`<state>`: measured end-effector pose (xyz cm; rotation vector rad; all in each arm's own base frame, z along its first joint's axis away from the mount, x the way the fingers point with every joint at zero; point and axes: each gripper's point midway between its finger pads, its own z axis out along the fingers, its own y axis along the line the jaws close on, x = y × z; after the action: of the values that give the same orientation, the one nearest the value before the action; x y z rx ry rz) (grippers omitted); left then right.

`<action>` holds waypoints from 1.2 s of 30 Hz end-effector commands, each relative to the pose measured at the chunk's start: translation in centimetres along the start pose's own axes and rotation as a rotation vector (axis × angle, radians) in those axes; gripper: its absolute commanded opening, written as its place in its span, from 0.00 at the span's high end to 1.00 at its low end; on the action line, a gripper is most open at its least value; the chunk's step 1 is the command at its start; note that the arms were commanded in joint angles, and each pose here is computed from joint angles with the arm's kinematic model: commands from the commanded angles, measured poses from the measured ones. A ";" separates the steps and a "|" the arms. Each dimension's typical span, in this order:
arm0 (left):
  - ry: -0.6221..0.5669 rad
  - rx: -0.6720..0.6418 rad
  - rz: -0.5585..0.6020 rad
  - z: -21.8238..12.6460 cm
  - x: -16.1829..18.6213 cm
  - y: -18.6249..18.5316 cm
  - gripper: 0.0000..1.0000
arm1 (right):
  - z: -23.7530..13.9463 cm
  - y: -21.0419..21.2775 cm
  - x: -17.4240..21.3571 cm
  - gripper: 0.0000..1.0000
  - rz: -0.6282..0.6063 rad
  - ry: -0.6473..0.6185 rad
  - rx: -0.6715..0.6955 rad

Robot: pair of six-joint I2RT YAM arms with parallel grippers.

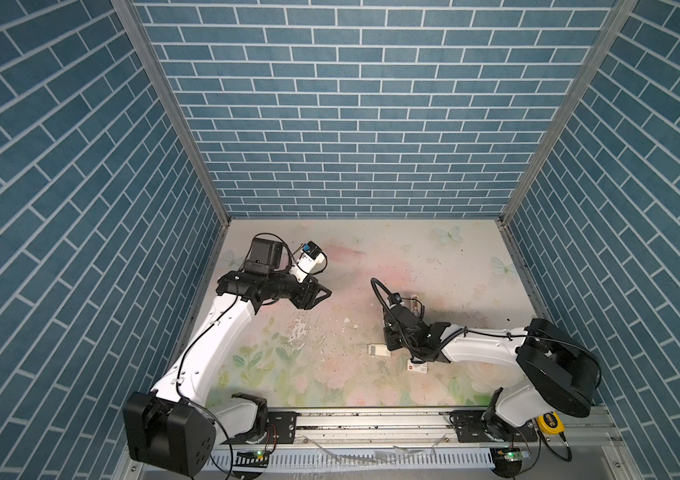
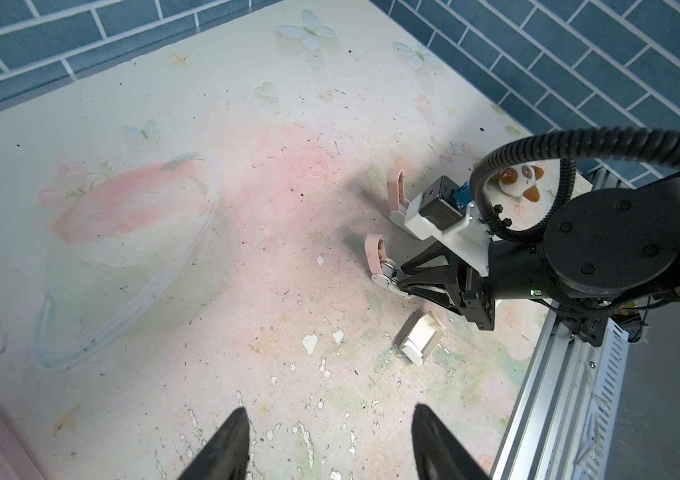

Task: Load the staples into the stapler

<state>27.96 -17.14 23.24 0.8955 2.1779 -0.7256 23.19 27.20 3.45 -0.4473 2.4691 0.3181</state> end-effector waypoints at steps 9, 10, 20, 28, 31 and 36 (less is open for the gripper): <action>-0.012 0.002 0.009 -0.3 0.1 -0.1 0.36 | -1.5 0.4 -2.2 0.67 -0.013 -0.044 0.011; -0.012 0.002 0.011 -0.3 0.1 -0.2 0.36 | -1.7 0.4 -2.4 0.67 -0.015 -0.050 0.008; -0.020 -0.008 0.021 -0.6 -0.3 -0.1 0.36 | -2.8 2.4 -4.0 0.66 -0.011 -0.045 -0.103; -0.012 -0.006 0.015 -0.4 0.1 -0.1 0.36 | -1.8 2.3 -3.9 0.65 -0.004 -0.024 -0.107; -0.013 -0.006 0.012 -0.5 0.1 -0.1 0.36 | -1.4 1.9 -4.1 0.65 0.005 -0.022 -0.090; -0.012 -0.009 0.013 -0.5 0.3 -0.1 0.36 | -0.9 1.9 -4.2 0.65 0.011 -0.020 -0.097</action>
<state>27.82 -17.08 23.60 0.8959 2.1654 -0.7200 24.70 29.00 6.62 -0.4483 2.4573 0.4335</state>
